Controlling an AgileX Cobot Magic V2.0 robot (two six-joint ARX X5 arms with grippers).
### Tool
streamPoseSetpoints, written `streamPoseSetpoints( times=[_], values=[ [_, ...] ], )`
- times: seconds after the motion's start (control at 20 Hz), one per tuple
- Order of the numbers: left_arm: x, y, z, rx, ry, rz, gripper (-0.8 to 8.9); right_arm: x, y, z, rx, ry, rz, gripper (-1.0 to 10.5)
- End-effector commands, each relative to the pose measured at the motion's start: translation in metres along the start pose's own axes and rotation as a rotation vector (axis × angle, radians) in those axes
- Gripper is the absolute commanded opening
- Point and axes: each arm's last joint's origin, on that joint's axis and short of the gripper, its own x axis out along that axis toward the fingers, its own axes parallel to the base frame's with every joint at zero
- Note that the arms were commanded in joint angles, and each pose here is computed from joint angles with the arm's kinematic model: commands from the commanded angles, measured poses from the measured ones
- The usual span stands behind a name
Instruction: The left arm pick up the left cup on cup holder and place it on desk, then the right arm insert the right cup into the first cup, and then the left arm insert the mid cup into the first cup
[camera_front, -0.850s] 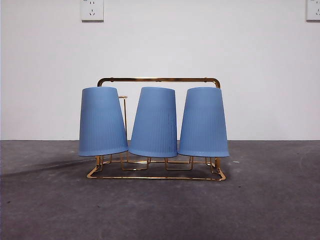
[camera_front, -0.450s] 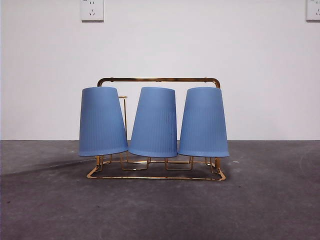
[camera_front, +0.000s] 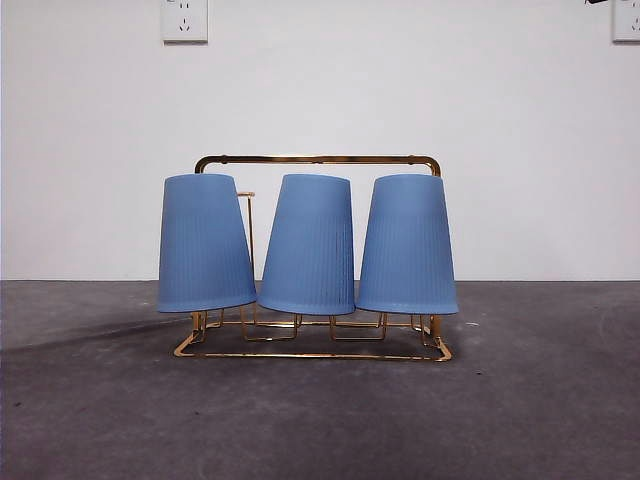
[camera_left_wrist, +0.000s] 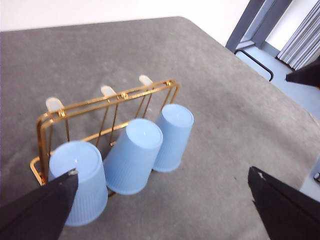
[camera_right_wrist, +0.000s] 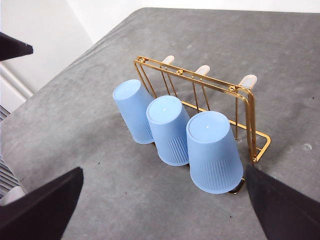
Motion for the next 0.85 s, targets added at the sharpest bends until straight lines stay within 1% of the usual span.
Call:
streamPoseSetpoints(
  times=[0.05,0.25,0.45,0.6,0.7,0.85],
  values=[
    [-0.002,-0.003,0.003,0.021,0.011,-0.011,6.01,0.005,0.0,0.005,0.01,0.006,0.012,5.2],
    [-0.005,-0.005,-0.002,0.03,0.053,-0.011,5.94,0.026,-0.002,0.005,0.016,0.075,0.034,5.2],
    [-0.008,-0.006,-0.007,0.024,0.089,-0.01,5.94,0.054,-0.003,0.002,-0.017,0.145,-0.035,5.2],
    [-0.011,-0.007,-0.009,0.022,0.104,-0.009,5.94,0.078,-0.003,0.002,-0.065,0.166,-0.057,5.2],
    [-0.013,-0.008,-0.011,0.02,0.109,-0.009,5.94,0.092,-0.005,0.001,-0.083,0.179,-0.075,5.2],
    [-0.017,-0.01,-0.013,0.018,0.119,-0.008,5.94,0.113,-0.013,-0.002,-0.094,0.211,-0.123,5.2]
  ],
)
